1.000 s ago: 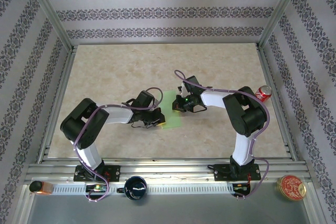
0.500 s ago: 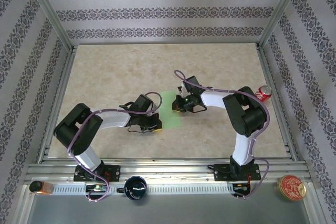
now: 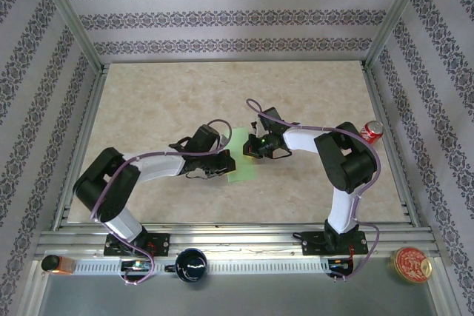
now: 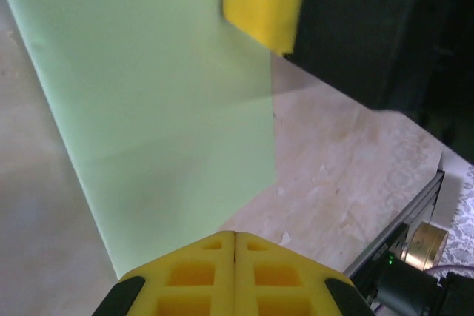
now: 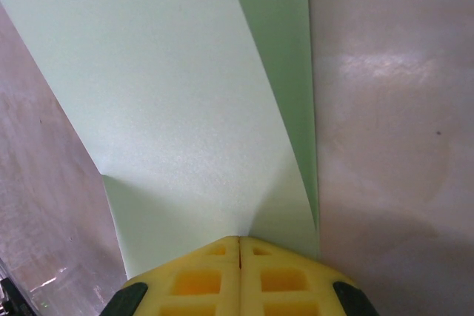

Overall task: Fold a paper plane with a square sheet of paper (pick it up from the middle)
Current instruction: First fold the square sheet of paper in half at the center of the table.

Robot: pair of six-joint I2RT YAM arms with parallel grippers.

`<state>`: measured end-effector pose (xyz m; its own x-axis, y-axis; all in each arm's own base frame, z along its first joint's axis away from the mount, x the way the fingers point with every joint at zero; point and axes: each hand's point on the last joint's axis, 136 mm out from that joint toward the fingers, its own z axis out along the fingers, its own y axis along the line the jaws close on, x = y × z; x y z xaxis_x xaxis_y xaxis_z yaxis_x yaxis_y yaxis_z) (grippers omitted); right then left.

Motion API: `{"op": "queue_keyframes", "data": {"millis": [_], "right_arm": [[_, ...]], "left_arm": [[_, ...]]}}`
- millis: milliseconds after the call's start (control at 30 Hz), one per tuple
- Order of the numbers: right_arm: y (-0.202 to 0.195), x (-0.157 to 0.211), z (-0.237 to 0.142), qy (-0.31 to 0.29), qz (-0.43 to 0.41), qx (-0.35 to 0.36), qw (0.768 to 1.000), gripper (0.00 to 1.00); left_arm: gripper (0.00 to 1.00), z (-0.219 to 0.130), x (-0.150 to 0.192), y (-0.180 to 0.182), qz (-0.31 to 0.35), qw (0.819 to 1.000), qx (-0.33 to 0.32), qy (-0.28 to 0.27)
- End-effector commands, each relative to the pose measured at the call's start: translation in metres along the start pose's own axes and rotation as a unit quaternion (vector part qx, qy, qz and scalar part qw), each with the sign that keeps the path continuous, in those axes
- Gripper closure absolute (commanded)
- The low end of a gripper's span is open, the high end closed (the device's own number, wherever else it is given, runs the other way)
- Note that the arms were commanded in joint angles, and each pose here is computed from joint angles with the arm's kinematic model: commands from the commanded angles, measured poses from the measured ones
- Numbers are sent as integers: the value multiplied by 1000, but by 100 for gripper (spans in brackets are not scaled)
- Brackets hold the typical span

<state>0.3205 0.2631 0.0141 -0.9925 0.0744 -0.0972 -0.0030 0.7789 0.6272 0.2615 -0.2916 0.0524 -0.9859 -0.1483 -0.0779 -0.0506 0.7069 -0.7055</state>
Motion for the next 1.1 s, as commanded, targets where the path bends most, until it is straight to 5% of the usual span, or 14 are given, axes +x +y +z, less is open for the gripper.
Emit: {"op": "queue_keyframes", "data": {"millis": [0,367,700,1067], "right_arm": [[-45,28,8,32,37,79,996,100],[-47,28,9,33,37,83,995,100],[-46,28,9,34,35,83,995,100],[-45,28,8,35,35,81,995,100]], "left_arm": [[100,12,1,1,-17,1000,11,3],[100,12,43,57,-55,998,-30,31],[98,-4,56,56,-44,998,-27,39],[97,-35,-25,-10,-2,999,33,-40]]}}
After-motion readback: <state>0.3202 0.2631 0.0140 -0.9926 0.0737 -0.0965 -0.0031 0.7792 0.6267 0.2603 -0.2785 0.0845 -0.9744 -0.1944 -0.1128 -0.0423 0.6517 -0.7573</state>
